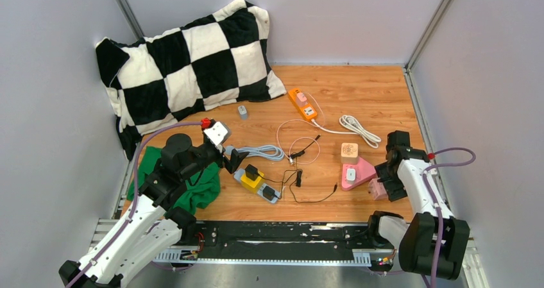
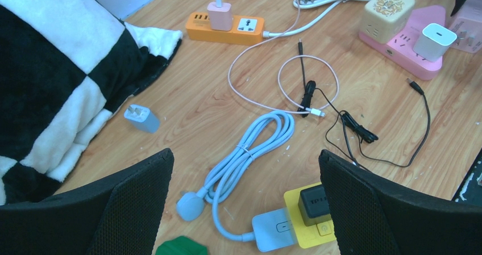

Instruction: Insert the plug

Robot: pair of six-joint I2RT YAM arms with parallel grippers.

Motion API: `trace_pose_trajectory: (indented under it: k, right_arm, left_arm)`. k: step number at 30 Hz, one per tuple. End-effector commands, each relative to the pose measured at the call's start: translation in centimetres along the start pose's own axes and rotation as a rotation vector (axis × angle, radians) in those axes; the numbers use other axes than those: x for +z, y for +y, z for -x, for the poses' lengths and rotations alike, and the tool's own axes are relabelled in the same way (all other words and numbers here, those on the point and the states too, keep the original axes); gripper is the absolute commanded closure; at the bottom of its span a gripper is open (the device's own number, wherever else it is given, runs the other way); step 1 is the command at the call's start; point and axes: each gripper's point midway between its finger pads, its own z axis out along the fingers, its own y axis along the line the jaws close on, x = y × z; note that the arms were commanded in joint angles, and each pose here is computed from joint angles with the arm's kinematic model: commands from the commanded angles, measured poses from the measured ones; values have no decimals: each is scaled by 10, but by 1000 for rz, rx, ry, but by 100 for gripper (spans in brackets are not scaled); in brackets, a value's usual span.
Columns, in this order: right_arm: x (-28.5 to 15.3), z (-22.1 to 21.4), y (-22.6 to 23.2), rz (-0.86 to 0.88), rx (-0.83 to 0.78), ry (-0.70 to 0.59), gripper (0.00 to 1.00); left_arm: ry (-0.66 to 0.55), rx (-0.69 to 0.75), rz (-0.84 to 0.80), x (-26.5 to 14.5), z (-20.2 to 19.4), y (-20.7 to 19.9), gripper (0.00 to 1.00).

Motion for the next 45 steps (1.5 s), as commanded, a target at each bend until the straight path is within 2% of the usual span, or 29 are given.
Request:
trace_pose_trajectory:
  k: [1,6,10,13,20,26,29,34,45]
  right_arm:
    - [8,3,-10,-45,8,-26,24]
    - [-3,18,-9,-2,-3,-96,40]
    - [-23,40,-1,75,-20,-183,52]
    - [-41,57,9,141,-63,-246,68]
    - [-98,78,56,403,-190,-315,70]
    - [-162,29,129,868,-360,-246,70]
    - [-195,-3,150,1005,-444,-238,70]
    - [-250,-67,177,1252,-534,-167,69]
    - [-349,-172,198,1594,-618,3,68]
  left_arm:
    - [6,-5,-11,0,-5,-4,0]
    - [-19,-11,6,-1,0,-2,0]
    - [-68,-87,59,-1,10,5,0]
    - [-90,-153,66,1,18,5,0]
    - [-80,-350,65,6,47,5,2]
    - [-79,-481,-99,22,70,-20,1]
    - [-105,-548,-137,29,71,-26,1]
    - [-95,-550,-150,31,69,-28,0]
    - [-114,-505,-273,37,82,-43,0]
